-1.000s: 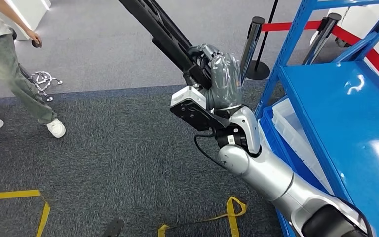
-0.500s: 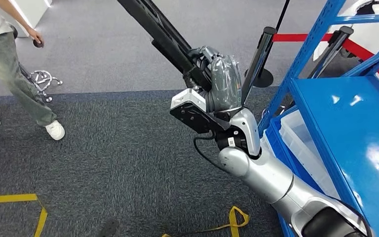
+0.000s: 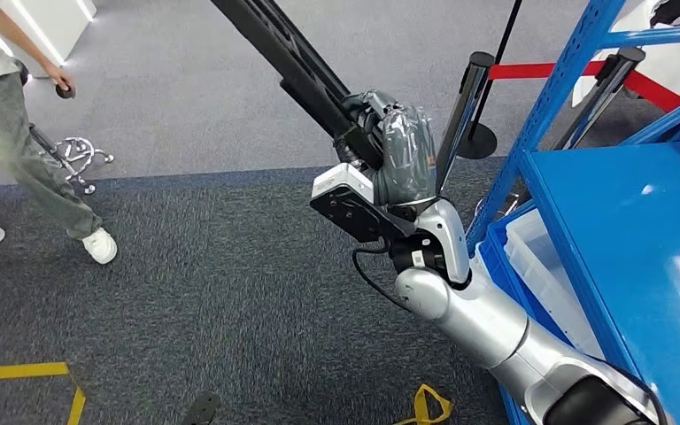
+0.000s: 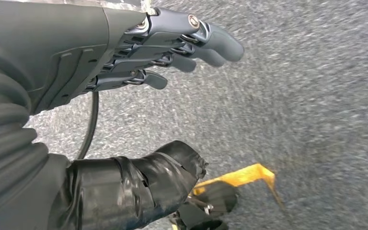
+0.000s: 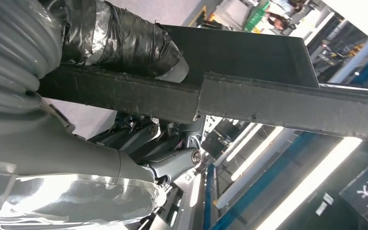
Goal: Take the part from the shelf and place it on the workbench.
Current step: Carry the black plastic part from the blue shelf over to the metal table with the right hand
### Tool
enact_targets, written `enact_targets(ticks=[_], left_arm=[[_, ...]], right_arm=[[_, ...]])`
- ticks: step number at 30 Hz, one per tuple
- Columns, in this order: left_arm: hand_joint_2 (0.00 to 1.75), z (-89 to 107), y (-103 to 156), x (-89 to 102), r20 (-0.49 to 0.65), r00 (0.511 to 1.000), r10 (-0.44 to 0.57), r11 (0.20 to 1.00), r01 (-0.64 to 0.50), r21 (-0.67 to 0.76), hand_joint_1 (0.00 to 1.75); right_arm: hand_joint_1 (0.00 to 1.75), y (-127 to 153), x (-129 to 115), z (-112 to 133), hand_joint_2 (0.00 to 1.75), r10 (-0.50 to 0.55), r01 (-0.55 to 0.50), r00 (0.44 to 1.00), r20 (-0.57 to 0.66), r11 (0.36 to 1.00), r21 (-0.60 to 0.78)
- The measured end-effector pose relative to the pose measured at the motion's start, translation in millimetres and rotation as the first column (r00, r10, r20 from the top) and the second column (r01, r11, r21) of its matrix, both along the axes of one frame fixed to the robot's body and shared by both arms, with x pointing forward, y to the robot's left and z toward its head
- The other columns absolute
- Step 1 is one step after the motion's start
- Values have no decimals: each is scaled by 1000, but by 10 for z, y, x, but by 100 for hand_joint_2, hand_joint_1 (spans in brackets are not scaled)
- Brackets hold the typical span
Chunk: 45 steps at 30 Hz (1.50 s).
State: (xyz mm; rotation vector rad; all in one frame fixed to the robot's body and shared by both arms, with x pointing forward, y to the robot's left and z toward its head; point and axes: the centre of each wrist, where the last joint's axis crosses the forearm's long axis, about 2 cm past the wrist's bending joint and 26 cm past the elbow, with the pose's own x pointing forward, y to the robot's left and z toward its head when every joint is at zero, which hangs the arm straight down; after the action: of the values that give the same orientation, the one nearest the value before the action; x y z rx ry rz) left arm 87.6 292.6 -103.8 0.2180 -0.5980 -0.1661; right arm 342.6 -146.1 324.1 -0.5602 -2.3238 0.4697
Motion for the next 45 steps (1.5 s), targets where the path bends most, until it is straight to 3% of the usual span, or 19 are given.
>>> enact_targets(ticks=[45], left_arm=[[175,9,-12,27,-7,1000,2,998,-2,66,0]], right_arm=[[175,-105,3,-39,175,-43,43,999,3,998,43]])
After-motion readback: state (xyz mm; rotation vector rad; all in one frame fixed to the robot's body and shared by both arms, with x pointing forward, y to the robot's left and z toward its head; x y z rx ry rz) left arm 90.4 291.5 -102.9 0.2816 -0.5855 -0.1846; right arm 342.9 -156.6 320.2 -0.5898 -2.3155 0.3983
